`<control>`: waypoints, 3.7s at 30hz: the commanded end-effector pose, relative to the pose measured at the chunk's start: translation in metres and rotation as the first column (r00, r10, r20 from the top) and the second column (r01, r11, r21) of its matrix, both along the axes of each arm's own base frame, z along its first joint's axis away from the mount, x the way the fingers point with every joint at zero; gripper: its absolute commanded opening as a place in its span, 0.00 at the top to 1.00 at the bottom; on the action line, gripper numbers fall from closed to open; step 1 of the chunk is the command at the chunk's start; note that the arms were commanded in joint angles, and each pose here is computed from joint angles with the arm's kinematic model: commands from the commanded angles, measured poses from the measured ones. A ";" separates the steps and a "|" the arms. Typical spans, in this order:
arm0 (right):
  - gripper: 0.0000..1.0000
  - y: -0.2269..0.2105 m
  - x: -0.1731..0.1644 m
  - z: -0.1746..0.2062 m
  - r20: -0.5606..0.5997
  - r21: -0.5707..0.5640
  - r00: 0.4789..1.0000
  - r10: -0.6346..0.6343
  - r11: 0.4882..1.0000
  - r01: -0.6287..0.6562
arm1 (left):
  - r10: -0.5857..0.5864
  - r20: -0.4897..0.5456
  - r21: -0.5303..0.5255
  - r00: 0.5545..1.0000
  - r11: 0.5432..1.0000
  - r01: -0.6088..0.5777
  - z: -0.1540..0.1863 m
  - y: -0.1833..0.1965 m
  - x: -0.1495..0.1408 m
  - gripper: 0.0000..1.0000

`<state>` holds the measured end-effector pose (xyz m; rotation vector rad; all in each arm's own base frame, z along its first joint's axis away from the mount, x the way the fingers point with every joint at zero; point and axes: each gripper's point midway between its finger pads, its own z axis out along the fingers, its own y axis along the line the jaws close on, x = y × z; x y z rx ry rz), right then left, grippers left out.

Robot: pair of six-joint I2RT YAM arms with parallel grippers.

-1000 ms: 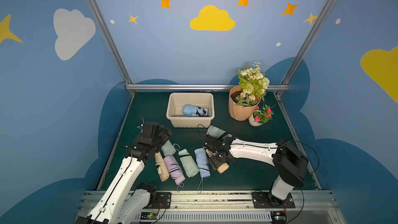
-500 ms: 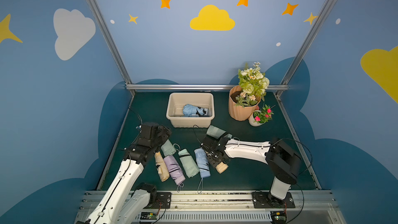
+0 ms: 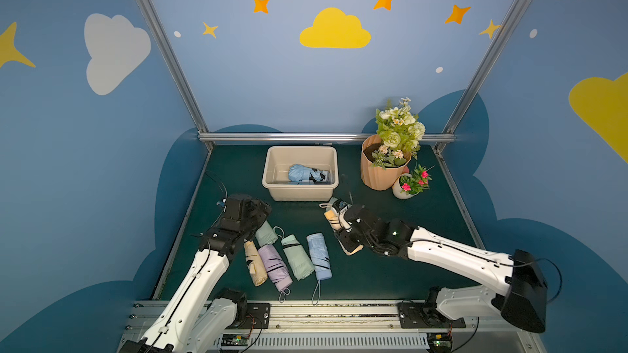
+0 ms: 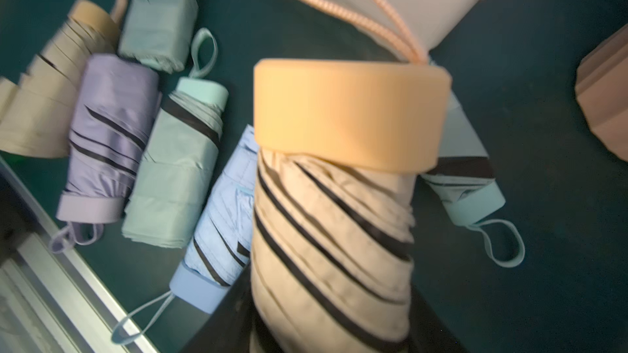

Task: Put the umbrella into the storage box
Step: Pick up the umbrella from the center of the board, then place the umbrella in the storage box, then pick up the umbrella from the center of the board.

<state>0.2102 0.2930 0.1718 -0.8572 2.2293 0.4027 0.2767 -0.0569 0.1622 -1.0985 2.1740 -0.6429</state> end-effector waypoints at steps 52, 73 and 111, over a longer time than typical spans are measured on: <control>0.61 0.153 0.219 0.047 0.310 -0.149 0.757 0.575 0.816 -0.559 | -0.101 -0.026 0.151 0.995 0.983 0.104 0.012 0.019 -0.061 0.11; 0.10 0.172 0.229 0.079 0.435 -0.191 0.743 0.509 0.858 -0.476 | -0.141 -0.043 0.103 0.989 0.984 0.145 0.003 0.006 -0.054 0.11; 0.13 -0.011 0.075 0.108 0.314 0.125 0.950 -0.007 0.992 -0.034 | -0.166 -0.390 0.197 0.906 0.946 0.258 -0.078 -0.078 -0.089 0.15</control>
